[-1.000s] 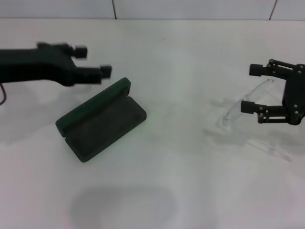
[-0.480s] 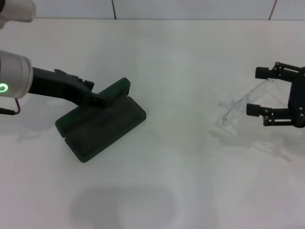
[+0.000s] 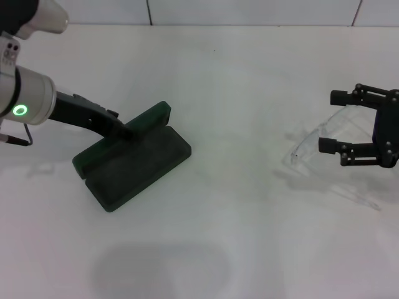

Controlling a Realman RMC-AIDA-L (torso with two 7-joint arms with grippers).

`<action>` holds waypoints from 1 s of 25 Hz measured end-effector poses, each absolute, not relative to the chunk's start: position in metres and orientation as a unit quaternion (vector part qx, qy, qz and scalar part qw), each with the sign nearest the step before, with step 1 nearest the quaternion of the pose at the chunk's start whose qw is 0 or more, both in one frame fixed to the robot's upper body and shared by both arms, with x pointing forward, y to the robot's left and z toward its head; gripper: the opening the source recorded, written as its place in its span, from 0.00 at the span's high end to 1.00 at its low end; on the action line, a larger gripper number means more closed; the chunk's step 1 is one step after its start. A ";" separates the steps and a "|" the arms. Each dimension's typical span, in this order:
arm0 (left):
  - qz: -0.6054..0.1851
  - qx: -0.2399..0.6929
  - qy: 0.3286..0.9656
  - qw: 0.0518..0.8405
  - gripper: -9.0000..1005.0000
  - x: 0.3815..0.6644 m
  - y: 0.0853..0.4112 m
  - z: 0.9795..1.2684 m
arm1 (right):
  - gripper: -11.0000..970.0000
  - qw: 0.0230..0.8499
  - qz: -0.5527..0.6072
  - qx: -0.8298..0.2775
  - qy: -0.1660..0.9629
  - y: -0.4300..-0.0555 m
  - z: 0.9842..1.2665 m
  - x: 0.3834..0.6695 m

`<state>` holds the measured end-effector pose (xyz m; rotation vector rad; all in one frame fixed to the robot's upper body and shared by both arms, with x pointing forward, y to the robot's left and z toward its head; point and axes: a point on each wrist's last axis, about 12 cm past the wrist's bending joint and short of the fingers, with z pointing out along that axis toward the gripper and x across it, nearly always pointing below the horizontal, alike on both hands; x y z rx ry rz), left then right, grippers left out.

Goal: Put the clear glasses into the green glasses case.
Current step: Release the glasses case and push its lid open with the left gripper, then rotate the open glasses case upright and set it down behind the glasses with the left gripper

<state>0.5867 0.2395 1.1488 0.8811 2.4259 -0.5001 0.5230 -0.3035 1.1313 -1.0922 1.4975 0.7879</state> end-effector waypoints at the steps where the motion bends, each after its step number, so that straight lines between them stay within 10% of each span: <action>1: -0.179 0.323 0.896 0.248 0.27 0.589 0.239 1.147 | 0.10 0.535 0.329 -0.458 0.629 -0.304 1.131 0.523; 25: -0.158 0.411 0.867 0.233 0.71 0.573 0.207 1.161 | 0.10 0.544 0.324 -0.451 0.629 -0.305 1.126 0.523</action>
